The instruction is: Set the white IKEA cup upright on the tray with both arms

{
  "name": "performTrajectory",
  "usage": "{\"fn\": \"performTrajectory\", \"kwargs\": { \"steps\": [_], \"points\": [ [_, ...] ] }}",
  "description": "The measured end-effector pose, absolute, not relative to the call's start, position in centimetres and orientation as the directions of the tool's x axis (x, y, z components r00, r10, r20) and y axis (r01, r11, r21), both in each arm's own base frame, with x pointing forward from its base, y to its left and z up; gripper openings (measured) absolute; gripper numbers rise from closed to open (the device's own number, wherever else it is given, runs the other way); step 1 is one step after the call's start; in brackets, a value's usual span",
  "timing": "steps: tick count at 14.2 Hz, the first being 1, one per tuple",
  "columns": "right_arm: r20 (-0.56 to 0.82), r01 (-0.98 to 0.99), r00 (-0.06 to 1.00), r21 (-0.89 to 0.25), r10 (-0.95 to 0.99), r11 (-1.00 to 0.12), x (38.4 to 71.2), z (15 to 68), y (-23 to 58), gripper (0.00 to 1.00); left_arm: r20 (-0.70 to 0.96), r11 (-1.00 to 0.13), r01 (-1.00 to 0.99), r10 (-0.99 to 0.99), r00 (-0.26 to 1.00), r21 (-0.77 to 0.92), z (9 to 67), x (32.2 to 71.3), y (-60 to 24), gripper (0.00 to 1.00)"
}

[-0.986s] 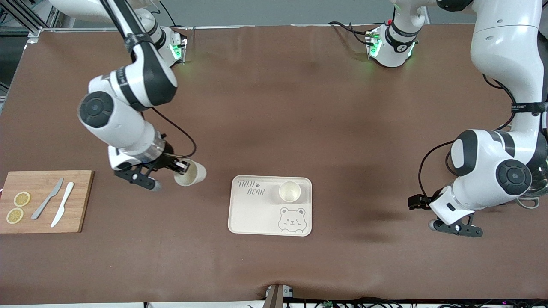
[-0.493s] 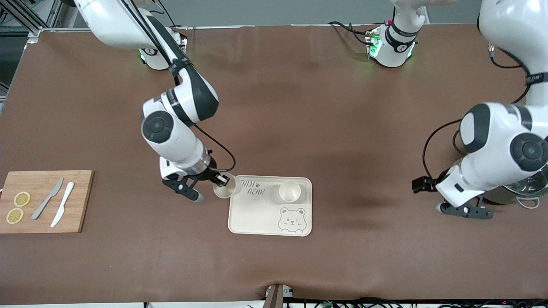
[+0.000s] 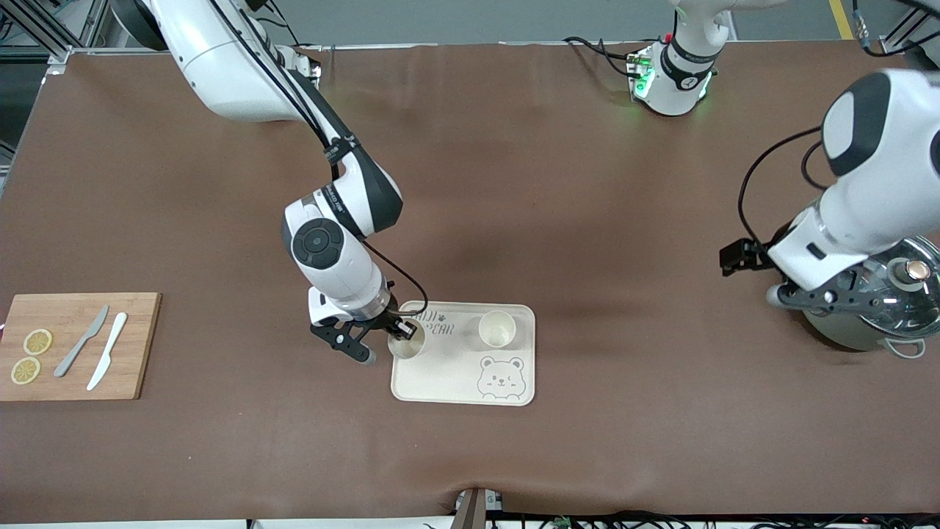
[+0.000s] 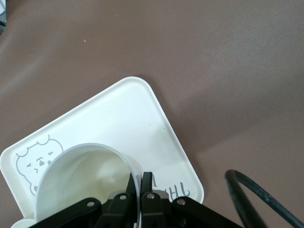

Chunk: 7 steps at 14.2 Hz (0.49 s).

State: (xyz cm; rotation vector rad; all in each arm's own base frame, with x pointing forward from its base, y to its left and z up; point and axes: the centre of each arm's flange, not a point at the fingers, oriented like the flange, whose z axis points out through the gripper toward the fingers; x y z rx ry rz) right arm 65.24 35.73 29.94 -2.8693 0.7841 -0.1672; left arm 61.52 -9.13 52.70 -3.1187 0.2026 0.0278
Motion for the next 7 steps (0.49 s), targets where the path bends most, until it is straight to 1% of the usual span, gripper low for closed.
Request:
{"fn": "performTrajectory", "kwargs": {
  "steps": [4,7],
  "points": [
    [0.080,-0.492,0.855,-0.184,-0.512,-0.851,65.2,28.4,36.2,0.05,-0.002,-0.991,-0.129,-0.129,0.992,-0.032,57.5,58.3,-9.1,1.00],
    [0.098,-0.493,0.853,-0.175,-0.513,-0.852,64.9,26.6,37.0,0.05,0.011,-0.991,-0.128,-0.129,0.992,-0.035,59.0,56.0,-9.2,1.00]
  ]
}}
